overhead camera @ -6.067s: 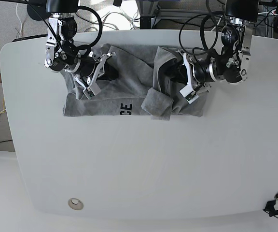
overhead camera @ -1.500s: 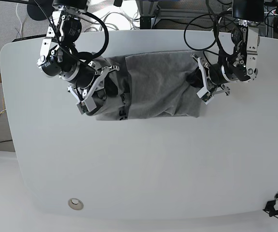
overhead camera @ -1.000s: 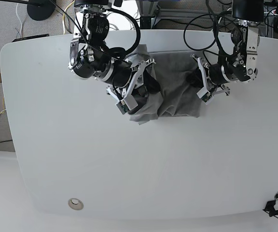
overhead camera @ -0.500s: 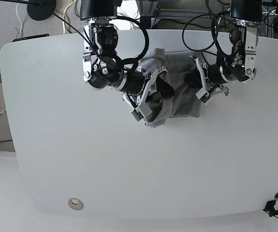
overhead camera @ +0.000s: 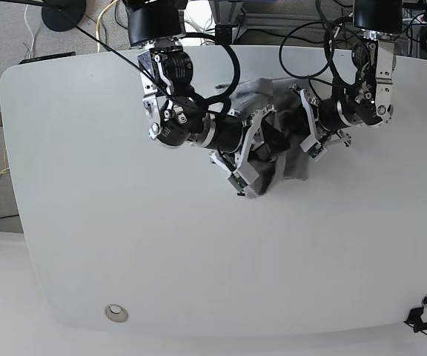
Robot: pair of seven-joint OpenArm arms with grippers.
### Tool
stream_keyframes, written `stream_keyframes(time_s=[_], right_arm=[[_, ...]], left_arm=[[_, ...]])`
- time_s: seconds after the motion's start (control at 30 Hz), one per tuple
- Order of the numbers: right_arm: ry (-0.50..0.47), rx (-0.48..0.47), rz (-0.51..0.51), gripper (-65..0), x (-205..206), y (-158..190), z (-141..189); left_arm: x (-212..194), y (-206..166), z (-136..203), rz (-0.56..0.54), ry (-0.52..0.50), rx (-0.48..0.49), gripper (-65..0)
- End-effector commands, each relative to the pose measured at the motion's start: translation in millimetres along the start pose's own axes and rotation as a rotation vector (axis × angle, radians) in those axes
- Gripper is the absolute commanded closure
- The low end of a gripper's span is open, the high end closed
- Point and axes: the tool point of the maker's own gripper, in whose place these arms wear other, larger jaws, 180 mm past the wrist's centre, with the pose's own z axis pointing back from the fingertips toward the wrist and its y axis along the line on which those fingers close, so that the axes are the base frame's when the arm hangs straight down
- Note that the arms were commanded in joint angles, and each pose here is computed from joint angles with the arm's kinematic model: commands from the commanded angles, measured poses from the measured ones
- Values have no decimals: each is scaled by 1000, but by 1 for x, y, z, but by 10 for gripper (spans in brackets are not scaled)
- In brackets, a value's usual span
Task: Fold the T-shirt properly
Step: 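Fold the other side over toward the left gripper with the right gripper, then grasp the folded bundle with both grippers and flip it over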
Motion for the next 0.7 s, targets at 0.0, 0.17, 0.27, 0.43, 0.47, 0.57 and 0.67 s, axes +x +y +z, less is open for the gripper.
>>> stream_keyframes(time_s=[0.0, 0.17, 0.27, 0.43, 0.47, 0.57, 0.67], right_arm=[[-44, 67, 0, -127, 14, 24, -13], [-53, 76, -58, -180, 11, 33, -30], [-52, 74, -58, -182, 12, 32, -31], [-61, 72, -42, -182, 20, 31, -31], [-63, 71, -42, -182, 20, 30, -30], [-69, 69, -31, -185, 26, 29, -30], [-74, 67, -16, -187, 31, 29, -30]], left_arm=[[-6, 4, 2, -14, 41, 17, -91], [4, 5, 7, -38, 17, 29, -91], [19, 8, 19, -96, -13, 60, -91], [28, 33, 48, -165, -19, 141, -91], [32, 40, 56, -160, -35, 171, -91], [38, 63, 78, -134, -73, 253, -91], [37, 83, 95, -96, -93, 321, -91]])
